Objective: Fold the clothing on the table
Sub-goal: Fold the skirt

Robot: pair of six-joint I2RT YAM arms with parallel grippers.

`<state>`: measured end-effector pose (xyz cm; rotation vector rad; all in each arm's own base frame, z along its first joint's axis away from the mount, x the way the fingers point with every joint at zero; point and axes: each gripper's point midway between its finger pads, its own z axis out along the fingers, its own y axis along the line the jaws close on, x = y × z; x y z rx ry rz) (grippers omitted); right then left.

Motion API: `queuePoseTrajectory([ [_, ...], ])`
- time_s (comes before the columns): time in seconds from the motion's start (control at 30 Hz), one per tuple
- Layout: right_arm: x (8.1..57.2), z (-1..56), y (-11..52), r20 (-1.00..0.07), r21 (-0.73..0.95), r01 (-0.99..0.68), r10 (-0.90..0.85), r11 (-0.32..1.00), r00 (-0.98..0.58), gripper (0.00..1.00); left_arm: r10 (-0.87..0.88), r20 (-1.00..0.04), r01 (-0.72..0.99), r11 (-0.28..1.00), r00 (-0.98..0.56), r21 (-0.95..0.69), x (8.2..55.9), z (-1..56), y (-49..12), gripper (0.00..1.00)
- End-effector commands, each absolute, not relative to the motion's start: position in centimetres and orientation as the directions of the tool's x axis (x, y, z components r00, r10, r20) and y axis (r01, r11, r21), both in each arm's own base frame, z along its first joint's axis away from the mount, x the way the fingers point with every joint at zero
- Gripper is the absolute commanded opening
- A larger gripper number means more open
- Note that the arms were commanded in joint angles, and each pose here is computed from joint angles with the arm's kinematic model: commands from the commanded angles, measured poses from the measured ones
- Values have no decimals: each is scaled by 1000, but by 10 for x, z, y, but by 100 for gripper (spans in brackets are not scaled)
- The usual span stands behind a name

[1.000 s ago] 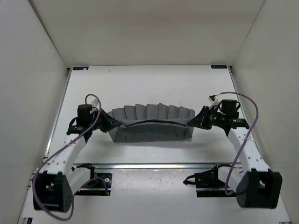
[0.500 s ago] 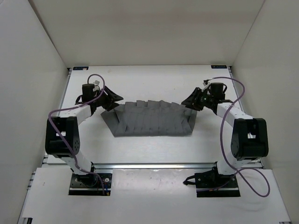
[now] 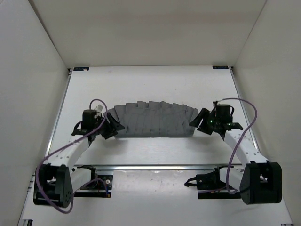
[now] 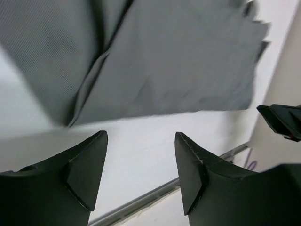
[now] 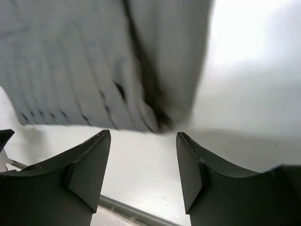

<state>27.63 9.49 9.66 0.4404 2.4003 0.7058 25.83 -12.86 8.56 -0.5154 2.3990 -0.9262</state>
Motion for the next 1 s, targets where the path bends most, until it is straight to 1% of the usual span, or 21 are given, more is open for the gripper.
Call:
queuePoseTrajectory([
  [0.0,251,72,99,-373,601,221,513,768,-773,55,-548,-338,-238,728,-765,-643,238,63,-112,71],
  [0.07,247,64,104,-351,625,223,524,748,-776,55,-567,-348,-266,734,-746,-625,232,52,-105,71],
  [0.17,251,55,108,-350,623,227,526,749,-775,55,-561,-347,-286,751,-751,-595,226,40,-102,71],
  [0.33,256,40,111,-324,643,253,556,723,-766,55,-579,-326,-315,741,-748,-593,219,26,-102,72],
  [0.4,261,39,111,-342,642,247,560,726,-755,55,-591,-336,-331,742,-734,-583,218,22,-97,70],
  [0.43,263,36,109,-346,634,257,565,729,-749,54,-590,-337,-336,746,-734,-574,216,19,-96,72],
  [0.47,263,34,109,-337,638,266,572,723,-748,54,-595,-345,-336,745,-726,-577,217,19,-95,71],
  [0.5,271,38,108,-356,650,255,583,716,-730,48,-593,-345,-338,748,-728,-572,217,17,-95,71],
  [0.53,268,34,109,-344,653,256,580,712,-738,44,-597,-340,-347,745,-726,-570,216,15,-94,71],
  [0.57,271,35,109,-346,659,249,581,710,-737,24,-593,-347,-340,749,-727,-569,218,14,-96,72],
  [0.6,273,36,109,-337,673,247,586,698,-737,1,-590,-350,-340,753,-727,-563,219,12,-96,71],
  [0.63,270,35,111,-322,675,249,582,695,-747,0,-590,-346,-344,754,-729,-560,219,11,-97,71],
  [0.67,274,40,112,-340,676,229,572,701,-746,0,-588,-344,-350,758,-732,-550,219,8,-97,71],
  [0.73,277,44,103,-370,652,233,571,722,-733,0,-583,-344,-360,768,-736,-530,222,3,-97,69],
  [0.77,280,50,101,-396,646,219,566,731,-723,0,-589,-353,-361,765,-727,-534,226,4,-96,65],
  [0.8,279,49,93,-395,636,241,577,733,-714,0,-586,-350,-363,768,-731,-528,226,0,-97,61],
  [0.83,280,53,89,-404,632,239,576,737,-711,0,-588,-356,-357,765,-726,-536,231,0,-99,50],
  [0.87,282,57,86,-412,632,238,580,737,-702,0,-581,-362,-347,770,-729,-536,233,1,-101,33],
  [0.9,281,60,85,-429,625,219,564,750,-705,0,-579,-358,-346,770,-733,-536,235,0,-104,8],
  [0.93,283,62,73,-435,613,240,575,753,-692,0,-572,-368,-328,772,-733,-545,241,4,-108,0],
  [0.97,284,66,71,-440,612,240,576,754,-689,0,-559,-372,-302,772,-741,-560,244,9,-117,0],
])
